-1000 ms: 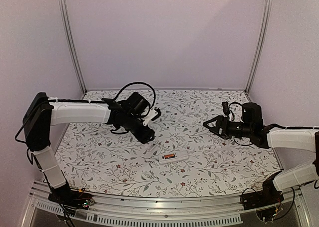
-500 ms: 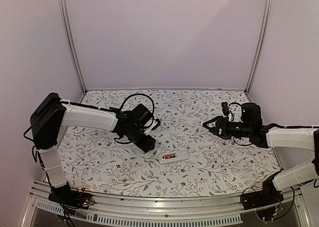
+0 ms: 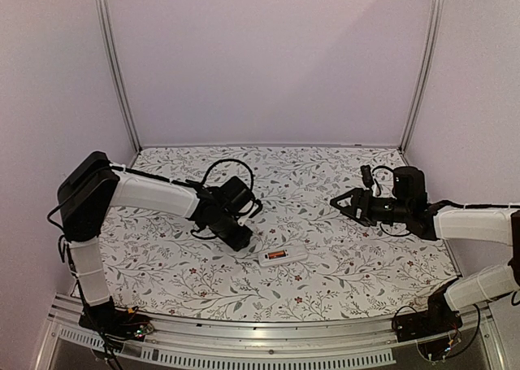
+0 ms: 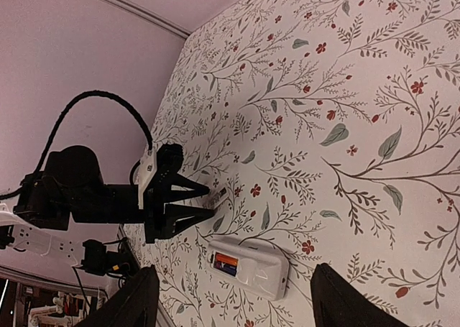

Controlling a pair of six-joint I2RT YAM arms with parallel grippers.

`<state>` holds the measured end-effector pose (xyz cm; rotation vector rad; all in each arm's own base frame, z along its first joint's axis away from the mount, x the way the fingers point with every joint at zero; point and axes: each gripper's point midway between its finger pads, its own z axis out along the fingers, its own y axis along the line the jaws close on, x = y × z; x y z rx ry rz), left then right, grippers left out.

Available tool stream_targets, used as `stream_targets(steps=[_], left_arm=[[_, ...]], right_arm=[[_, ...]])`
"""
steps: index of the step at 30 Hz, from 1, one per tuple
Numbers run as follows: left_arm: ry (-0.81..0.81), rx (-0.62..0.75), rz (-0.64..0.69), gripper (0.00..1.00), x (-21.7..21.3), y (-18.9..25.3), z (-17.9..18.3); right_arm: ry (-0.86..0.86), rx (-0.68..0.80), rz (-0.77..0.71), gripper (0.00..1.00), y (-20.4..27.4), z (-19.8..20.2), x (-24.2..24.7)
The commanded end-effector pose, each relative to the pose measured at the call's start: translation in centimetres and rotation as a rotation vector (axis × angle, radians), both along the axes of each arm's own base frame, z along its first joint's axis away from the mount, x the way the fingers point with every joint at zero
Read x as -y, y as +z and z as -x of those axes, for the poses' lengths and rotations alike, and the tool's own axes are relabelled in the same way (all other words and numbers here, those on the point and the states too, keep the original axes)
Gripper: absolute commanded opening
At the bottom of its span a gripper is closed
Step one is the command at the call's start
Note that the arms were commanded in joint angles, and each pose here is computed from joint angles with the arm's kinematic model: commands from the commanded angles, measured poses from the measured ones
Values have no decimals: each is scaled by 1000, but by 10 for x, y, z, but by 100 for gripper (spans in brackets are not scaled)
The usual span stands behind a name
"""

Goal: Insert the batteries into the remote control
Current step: Pick up the battery cover from the center of the board, then place the battery cover on the remote control without the battery cover.

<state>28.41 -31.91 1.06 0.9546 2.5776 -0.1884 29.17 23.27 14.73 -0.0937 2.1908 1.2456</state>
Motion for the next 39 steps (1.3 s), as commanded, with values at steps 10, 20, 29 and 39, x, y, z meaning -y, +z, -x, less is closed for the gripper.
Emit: stream_targets(steps=[10, 20, 29, 39], left_arm=[[-85, -9, -27, 27, 8, 1, 7], [-157, 10, -11, 21, 11, 22, 10], [-375, 73, 20, 22, 24, 64, 37], [-626, 35, -24, 22, 45, 75, 74]], right_arm=[[17, 8, 1, 73, 3, -3, -2], [19, 6, 3, 73, 1, -1, -2], [28, 0, 4, 73, -1, 0, -3], [32, -21, 12, 73, -9, 1, -3]])
